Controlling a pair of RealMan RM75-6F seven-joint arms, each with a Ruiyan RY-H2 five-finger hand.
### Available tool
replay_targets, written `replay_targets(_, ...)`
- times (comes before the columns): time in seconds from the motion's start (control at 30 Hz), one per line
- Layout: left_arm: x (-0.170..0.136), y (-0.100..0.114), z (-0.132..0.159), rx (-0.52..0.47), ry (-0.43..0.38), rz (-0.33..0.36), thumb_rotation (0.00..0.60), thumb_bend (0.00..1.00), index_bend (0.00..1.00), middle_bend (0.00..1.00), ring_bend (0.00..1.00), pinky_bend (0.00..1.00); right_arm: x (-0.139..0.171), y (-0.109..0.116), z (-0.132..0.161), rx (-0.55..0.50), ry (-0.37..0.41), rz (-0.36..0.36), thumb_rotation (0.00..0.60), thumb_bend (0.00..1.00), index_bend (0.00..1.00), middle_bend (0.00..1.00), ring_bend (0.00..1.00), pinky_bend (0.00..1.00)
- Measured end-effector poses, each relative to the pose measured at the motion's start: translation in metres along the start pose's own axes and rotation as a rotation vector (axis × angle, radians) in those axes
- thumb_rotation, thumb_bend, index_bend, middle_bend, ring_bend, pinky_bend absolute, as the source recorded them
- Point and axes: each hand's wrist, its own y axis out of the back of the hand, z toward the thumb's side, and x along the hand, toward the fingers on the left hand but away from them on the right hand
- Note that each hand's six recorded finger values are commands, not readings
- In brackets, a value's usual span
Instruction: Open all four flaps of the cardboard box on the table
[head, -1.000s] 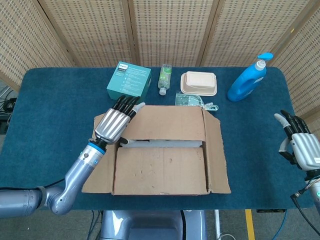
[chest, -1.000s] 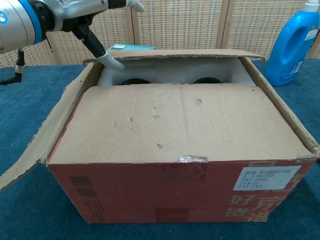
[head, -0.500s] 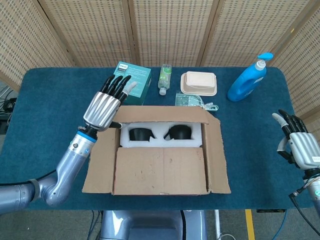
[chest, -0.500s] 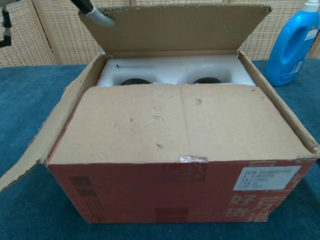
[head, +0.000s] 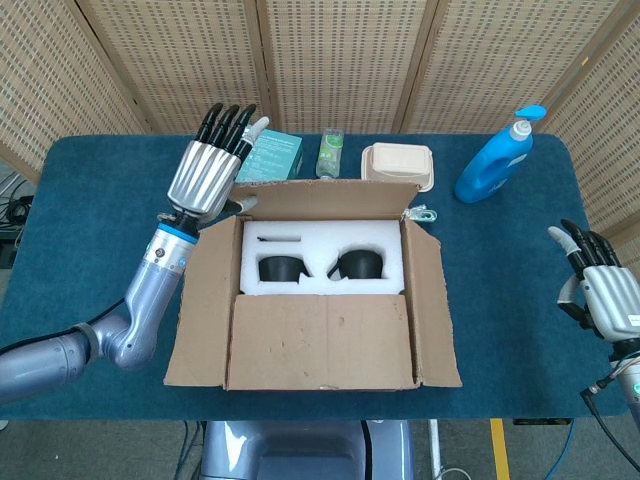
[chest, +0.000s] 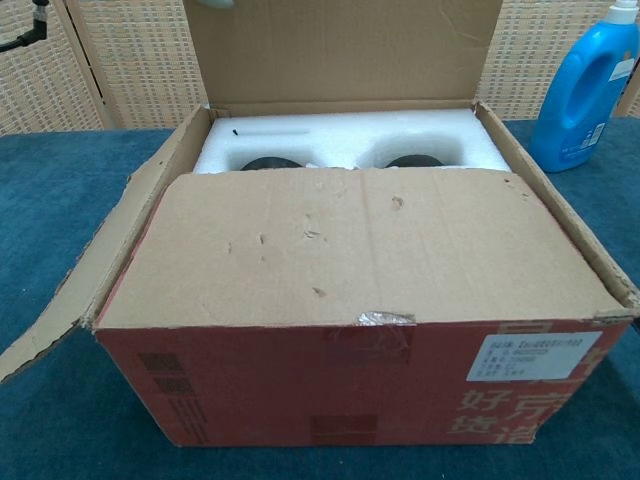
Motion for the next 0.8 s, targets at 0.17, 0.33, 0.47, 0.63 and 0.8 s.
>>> replay_targets(0.17,0.015,-0.007,-0.007,0.083,0.014,0.027,0.51,0.14,0.01,0.0,0.0,0.0,0.002,0.001,0.001,0.001,0.001,-0.003,0.6,1.0,0.01,0.01,0.0,0.0)
replay_targets(0.33,0.025,-0.019,-0.008,0.122,0.026,0.019,0.504,0.16,0.0,0.0,0.0,0.0,0.002,0.003,0.001,0.003,0.0,-0.004,0.6,1.0,0.01,0.01,0.0,0.0)
replay_targets(0.47,0.025,-0.024,-0.009,0.101,0.036,-0.014,0.485,0.23,0.01,0.0,0.0,0.0,0.002,0.003,0.001,0.005,-0.003,-0.005,0.6,1.0,0.01,0.01,0.0,0.0)
replay_targets(0.63,0.018,-0.027,-0.009,0.011,0.041,-0.09,0.28,0.37,0.02,0.0,0.0,0.0,0.003,0.003,0.002,0.004,-0.003,-0.003,0.6,1.0,0.01,0.01,0.0,0.0)
replay_targets(0.8,0.001,-0.027,-0.007,-0.123,0.032,-0.227,0.238,0.46,0.1,0.0,0.0,0.0,0.003,0.001,0.003,0.002,-0.001,0.001,0.6,1.0,0.01,0.01,0.0,0.0)
